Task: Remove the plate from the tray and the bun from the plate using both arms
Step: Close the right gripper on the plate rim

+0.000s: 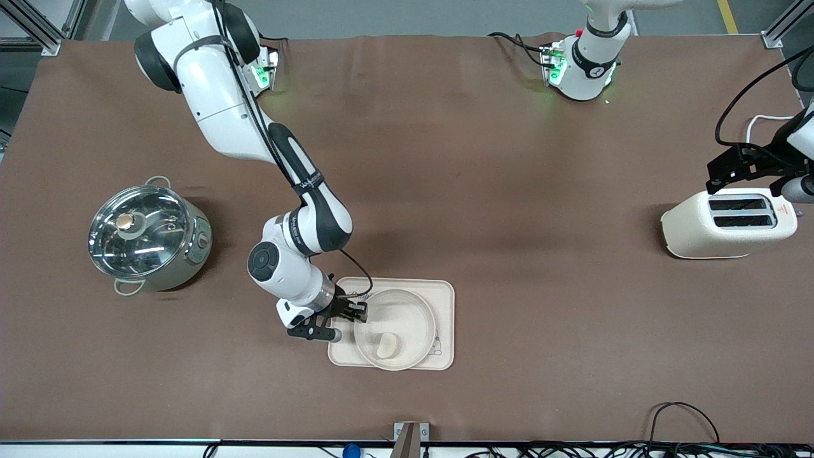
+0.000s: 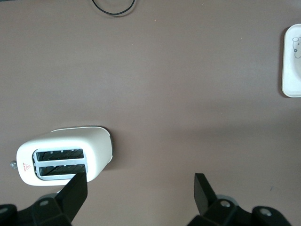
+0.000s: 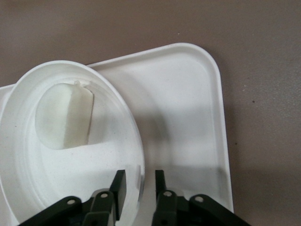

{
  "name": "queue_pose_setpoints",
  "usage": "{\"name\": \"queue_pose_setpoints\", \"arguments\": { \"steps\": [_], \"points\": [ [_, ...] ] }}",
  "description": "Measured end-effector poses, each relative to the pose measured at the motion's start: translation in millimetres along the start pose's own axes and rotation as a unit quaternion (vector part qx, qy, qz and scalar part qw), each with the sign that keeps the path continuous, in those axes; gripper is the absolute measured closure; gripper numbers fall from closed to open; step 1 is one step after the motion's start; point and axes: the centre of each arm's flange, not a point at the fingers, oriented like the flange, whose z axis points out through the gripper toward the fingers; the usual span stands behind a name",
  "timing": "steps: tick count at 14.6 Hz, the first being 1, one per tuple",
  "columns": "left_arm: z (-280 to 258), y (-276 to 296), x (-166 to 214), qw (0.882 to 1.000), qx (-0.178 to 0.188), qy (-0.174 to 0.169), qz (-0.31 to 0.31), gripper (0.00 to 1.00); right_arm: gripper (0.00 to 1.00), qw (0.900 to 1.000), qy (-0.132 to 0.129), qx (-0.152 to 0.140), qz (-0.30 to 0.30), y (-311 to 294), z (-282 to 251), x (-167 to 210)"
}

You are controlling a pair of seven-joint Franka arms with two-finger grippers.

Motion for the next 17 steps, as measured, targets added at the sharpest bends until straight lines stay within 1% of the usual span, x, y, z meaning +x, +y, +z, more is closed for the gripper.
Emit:
{"name": "queue_pose_setpoints", "arguments": {
  "steps": [1,2,3,4,5,7,8,9,10,11,17],
  "points": [
    [0.0,0.0,0.0,1.000,0.000,0.000,0.000,0.00,0.70,1.000,0.000,0.000,0.000,0.5,0.4,0.0],
    [0.0,0.0,0.0,1.000,0.000,0.000,0.000,0.00,0.75,1.000,-0.001,-0.001,0.001,1.3,1.1,0.1],
    [0.0,0.0,0.0,1.000,0.000,0.000,0.000,0.00,0.75,1.000,-0.001,-0.001,0.001,2.2,2.2,-0.1],
    [0.0,0.0,0.0,1.000,0.000,0.000,0.000,0.00,0.79,1.000,-0.002,-0.002,0.001,2.9,3.4,-0.5],
    [0.0,0.0,0.0,1.000,0.000,0.000,0.000,0.00,0.79,1.000,-0.002,-0.002,0.002,3.5,4.6,-0.8],
    [0.0,0.0,0.0,1.000,0.000,0.000,0.000,0.00,0.87,1.000,-0.003,-0.002,0.002,3.5,5.7,-1.0],
    [0.0,0.0,0.0,1.000,0.000,0.000,0.000,0.00,0.87,1.000,-0.002,-0.002,0.001,3.1,5.5,-0.8],
    [0.0,0.0,0.0,1.000,0.000,0.000,0.000,0.00,0.90,1.000,-0.002,-0.001,0.001,2.8,5.3,-0.6],
    [0.0,0.0,0.0,1.000,0.000,0.000,0.000,0.00,0.91,1.000,-0.002,-0.001,0.001,2.7,5.1,-0.3],
    [0.0,-0.1,0.0,1.000,0.000,0.000,0.000,0.00,0.94,1.000,0.000,0.000,0.002,2.4,4.1,0.6],
    [0.0,-0.1,0.0,1.000,0.000,0.000,0.000,0.00,0.95,1.000,0.001,0.000,0.004,4.6,3.2,2.6]
  ]
}}
